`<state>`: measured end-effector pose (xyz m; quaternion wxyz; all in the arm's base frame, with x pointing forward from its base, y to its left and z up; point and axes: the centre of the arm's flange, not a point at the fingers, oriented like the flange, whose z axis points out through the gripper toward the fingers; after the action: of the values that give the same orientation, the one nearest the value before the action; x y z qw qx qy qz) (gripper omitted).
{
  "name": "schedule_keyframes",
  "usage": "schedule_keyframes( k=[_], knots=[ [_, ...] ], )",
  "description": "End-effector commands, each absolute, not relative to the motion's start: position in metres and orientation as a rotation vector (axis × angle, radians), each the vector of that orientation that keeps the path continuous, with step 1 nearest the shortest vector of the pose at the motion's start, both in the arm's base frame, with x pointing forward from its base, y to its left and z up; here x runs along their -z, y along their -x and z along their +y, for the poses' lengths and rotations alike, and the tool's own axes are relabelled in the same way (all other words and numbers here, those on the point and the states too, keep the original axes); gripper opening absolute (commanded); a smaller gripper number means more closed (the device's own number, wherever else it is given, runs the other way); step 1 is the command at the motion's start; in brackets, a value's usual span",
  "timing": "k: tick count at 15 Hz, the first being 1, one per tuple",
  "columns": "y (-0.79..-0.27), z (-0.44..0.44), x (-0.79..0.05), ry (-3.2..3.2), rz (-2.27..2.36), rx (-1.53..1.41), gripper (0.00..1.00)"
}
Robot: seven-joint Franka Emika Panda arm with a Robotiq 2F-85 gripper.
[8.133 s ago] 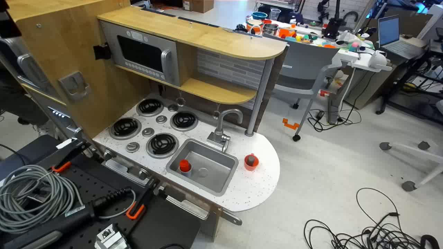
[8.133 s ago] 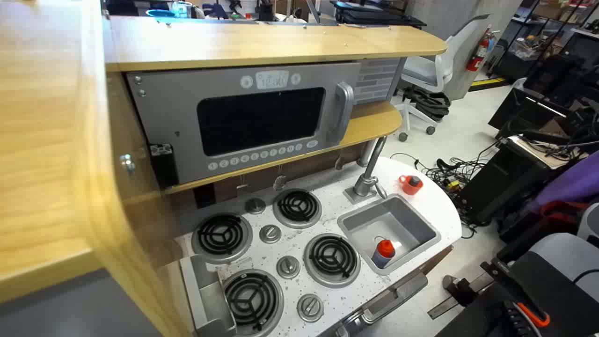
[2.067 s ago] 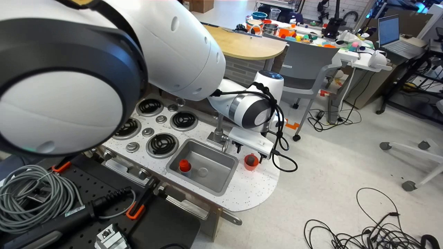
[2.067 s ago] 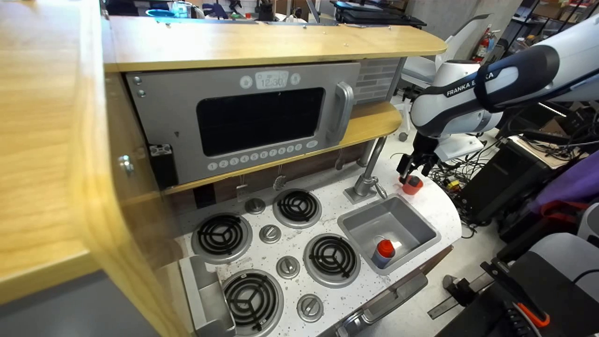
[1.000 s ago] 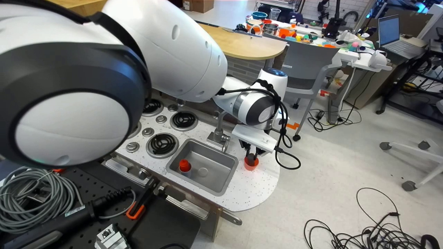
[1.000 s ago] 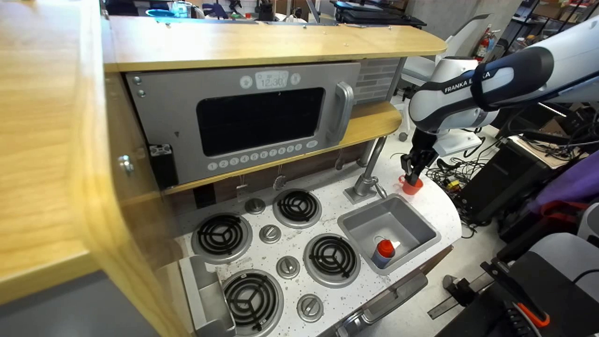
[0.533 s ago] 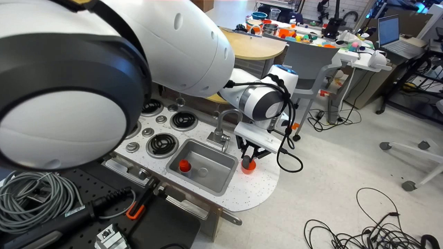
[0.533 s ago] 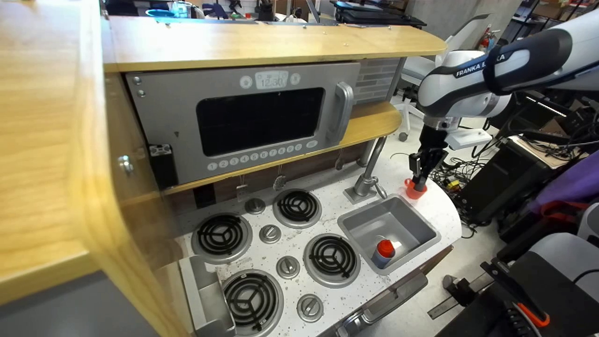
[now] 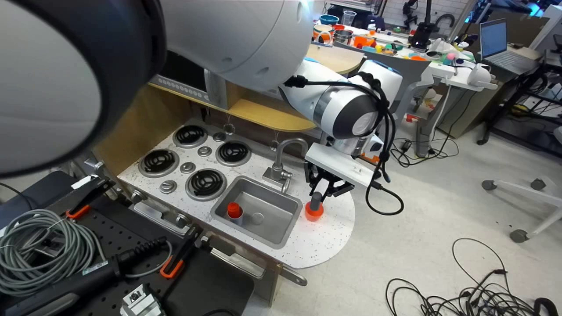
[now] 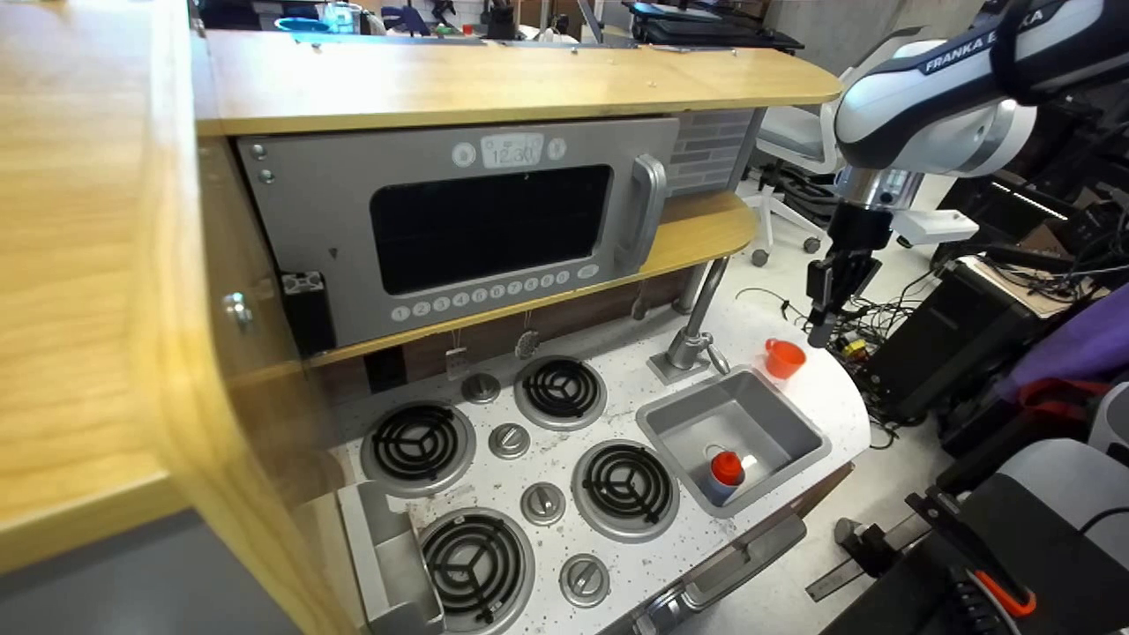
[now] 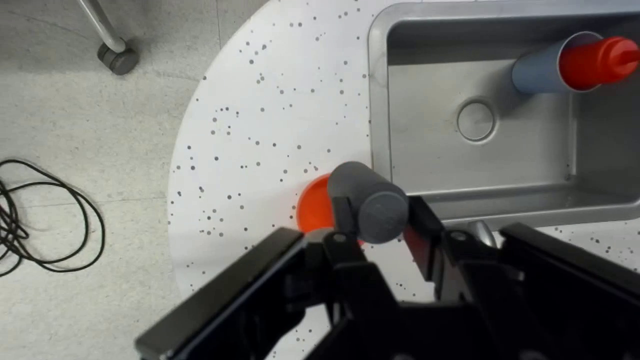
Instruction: Remove the gray object from the orange cup
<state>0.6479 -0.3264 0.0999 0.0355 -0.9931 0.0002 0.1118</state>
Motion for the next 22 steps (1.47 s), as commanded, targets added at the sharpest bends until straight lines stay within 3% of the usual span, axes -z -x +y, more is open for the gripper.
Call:
schedule_keyframes(
  k=[1, 19, 20, 22],
  knots=[
    [-0.603, -0.334, -0.107, 3.051, 0.061, -0.343, 0.08],
    [-0.568, -0.348, -0.018, 3.105, 0.052, -0.278, 0.08],
    [-0.567, -0.349, -0.019, 3.101, 0.06, -0.284, 0.56],
    [-0.563, -0.348, -0.026, 3.094, 0.083, -0.282, 0.64]
  ],
)
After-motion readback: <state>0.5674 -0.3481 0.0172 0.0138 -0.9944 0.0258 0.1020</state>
